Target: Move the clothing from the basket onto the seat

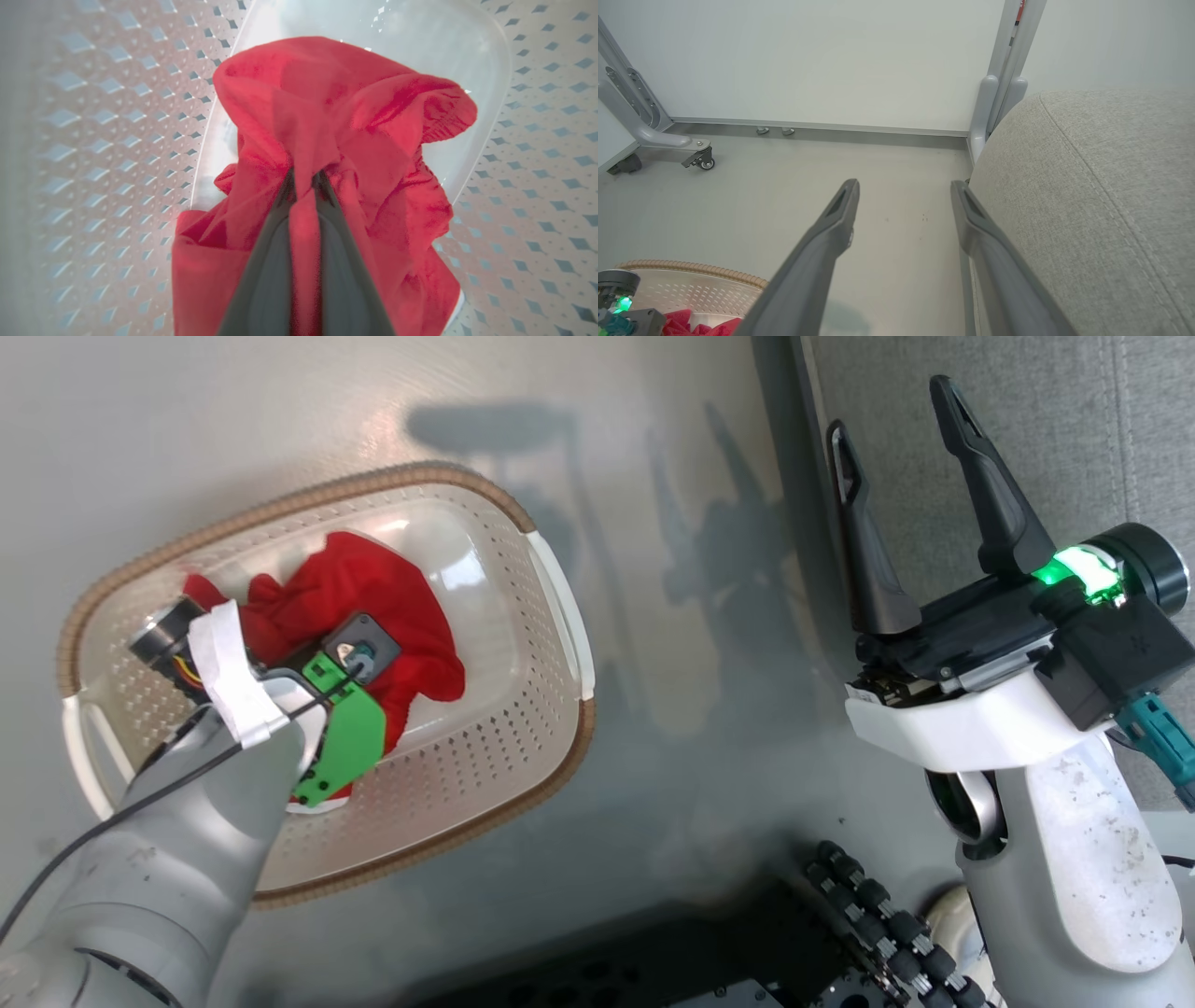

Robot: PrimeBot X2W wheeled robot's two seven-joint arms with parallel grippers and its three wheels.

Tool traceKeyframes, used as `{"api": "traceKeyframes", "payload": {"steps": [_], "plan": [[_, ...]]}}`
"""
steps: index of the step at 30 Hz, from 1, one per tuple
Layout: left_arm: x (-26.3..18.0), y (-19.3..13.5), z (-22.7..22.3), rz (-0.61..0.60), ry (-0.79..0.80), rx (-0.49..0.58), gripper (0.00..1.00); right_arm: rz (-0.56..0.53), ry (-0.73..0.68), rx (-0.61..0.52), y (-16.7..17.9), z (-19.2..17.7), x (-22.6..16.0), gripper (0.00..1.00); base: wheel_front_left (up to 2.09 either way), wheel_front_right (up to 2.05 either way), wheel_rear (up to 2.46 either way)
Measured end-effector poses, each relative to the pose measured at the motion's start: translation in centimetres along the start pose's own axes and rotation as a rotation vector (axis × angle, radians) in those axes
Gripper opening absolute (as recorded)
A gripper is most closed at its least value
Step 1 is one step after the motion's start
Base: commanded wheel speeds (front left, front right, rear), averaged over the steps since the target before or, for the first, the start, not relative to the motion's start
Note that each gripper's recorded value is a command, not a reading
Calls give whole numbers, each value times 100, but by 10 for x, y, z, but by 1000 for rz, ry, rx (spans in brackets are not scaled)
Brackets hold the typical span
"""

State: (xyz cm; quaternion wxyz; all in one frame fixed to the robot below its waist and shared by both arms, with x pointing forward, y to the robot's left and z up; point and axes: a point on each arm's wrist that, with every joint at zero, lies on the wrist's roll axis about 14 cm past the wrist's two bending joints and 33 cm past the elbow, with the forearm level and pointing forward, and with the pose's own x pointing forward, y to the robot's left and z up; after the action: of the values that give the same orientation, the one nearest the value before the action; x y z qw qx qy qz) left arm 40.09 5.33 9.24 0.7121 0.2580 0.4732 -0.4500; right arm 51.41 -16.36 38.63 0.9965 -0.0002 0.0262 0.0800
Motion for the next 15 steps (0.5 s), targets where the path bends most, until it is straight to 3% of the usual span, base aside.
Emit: {"api": "traceKeyframes", "payload": {"steps": [15], "plan": [[-72, 2, 74, 91, -283, -74, 0, 20, -43, 23, 15, 38, -12, 100, 0, 0, 0]]}}
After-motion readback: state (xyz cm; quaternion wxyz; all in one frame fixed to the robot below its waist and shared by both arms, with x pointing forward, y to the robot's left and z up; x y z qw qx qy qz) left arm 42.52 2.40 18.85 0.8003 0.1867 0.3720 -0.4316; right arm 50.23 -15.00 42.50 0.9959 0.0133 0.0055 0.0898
